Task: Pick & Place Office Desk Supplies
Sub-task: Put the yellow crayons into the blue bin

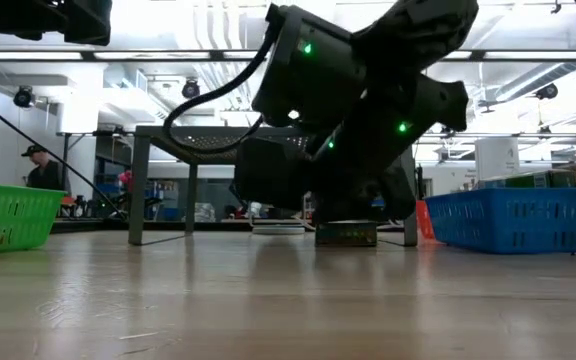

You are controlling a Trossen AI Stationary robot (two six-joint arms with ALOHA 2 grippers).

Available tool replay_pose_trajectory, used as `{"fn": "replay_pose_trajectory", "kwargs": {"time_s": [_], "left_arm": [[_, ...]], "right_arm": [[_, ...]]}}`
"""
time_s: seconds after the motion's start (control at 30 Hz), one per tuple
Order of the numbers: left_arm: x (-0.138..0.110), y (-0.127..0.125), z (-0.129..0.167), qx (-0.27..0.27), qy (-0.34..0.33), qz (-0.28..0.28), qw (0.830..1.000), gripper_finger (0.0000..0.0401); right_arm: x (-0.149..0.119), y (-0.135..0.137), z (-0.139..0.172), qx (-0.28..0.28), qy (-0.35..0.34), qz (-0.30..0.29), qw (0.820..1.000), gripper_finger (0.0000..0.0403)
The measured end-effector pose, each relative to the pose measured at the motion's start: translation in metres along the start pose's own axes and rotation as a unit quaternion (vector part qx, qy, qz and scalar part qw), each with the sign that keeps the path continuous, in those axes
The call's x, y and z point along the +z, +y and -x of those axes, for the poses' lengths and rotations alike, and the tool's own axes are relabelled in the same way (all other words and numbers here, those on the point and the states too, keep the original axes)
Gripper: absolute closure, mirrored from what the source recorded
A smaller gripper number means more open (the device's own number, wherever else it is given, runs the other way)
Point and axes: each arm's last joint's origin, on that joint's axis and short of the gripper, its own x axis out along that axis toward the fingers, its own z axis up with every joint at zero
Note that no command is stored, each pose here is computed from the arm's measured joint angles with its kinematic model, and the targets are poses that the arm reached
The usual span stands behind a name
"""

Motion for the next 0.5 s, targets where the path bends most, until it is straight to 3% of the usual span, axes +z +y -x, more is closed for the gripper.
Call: {"fn": "replay_pose_trajectory", "kwargs": {"time_s": [0.23,0.5], "left_arm": [[0.000,0.000,0.000,0.000,0.000,0.000,1.000,0.0192],[0.000,0.000,0.000,0.000,0.000,0.000,1.000,0.0192]], "right_arm": [[-0.002,0.001,0.005,0.009,0.016,-0.026,0.999,0.0192],[-0.001,0.015,0.025,0.062,0.135,-0.010,0.989,0.0192]]}}
